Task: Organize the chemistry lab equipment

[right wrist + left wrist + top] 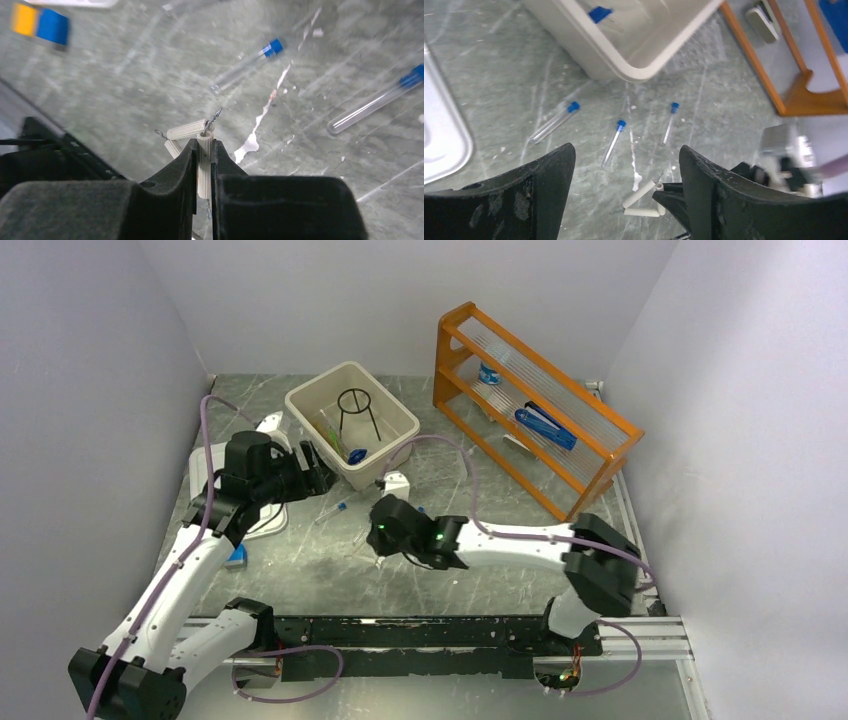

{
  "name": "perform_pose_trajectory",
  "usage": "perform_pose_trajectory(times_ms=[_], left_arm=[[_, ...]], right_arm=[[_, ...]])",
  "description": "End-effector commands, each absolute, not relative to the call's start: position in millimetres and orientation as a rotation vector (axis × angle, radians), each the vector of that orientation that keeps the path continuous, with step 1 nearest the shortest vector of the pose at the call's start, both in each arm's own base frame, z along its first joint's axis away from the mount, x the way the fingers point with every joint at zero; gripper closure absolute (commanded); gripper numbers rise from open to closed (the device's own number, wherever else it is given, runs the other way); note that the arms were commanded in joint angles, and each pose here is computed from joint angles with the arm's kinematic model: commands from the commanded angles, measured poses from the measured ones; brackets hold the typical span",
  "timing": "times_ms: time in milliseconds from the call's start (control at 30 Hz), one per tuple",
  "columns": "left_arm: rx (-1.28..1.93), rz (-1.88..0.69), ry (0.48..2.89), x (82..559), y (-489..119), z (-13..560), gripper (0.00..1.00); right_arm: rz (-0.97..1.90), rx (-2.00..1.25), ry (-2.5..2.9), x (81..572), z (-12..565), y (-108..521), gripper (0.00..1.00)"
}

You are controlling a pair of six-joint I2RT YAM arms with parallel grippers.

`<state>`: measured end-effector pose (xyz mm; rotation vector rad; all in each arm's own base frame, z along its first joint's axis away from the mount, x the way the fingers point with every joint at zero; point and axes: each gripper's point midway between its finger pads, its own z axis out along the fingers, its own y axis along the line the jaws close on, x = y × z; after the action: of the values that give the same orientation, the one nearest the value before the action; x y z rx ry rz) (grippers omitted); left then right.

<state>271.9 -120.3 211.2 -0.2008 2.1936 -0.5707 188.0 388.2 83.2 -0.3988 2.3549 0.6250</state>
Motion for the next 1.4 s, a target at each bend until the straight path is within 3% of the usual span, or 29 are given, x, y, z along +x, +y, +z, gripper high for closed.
perform_pose_trajectory(times_ms=[0, 233, 433, 633, 733, 933, 1200, 1300, 1367], left_arm=[[0.068, -0.845, 2.083, 263.4, -162.3, 235.9, 0.20], [0.343, -1.162, 1.976, 243.0, -204.6, 254.1, 0.23], [0.429, -1.363, 1.899, 224.5, -225.4, 256.4, 0.24], [0.503, -1.402, 1.910, 211.5, -249.3, 248.9, 0.25], [0.515, -1.406, 1.926, 210.4, -257.4, 247.9, 0.34], [0.526, -1.424, 1.885, 207.5, -259.2, 256.4, 0.62], [0.553, -1.390, 1.834, 201.7, -254.0, 270.3, 0.60], [0.547, -1.399, 1.813, 201.1, -254.2, 276.1, 0.72], [0.535, -1.402, 1.811, 203.1, -254.7, 277.2, 0.85]], right_arm=[[0.767, -0.355, 2.119, 207.3, 150.2, 389.3, 1.00], [0.963, -0.388, 1.902, 214.9, 226.6, 371.2, 1.00], [1.087, -0.460, 1.794, 221.8, 256.4, 347.1, 1.00], [1.168, -0.520, 1.721, 214.3, 279.8, 341.4, 1.00], [1.183, -0.533, 1.703, 211.3, 286.2, 340.4, 1.00], [1.171, -0.501, 1.694, 213.9, 289.0, 333.4, 1.00], [1.141, -0.438, 1.681, 222.1, 292.6, 321.7, 1.00], [1.148, -0.434, 1.678, 222.5, 293.8, 320.7, 1.00], [1.162, -0.445, 1.674, 220.6, 295.2, 322.2, 1.00]])
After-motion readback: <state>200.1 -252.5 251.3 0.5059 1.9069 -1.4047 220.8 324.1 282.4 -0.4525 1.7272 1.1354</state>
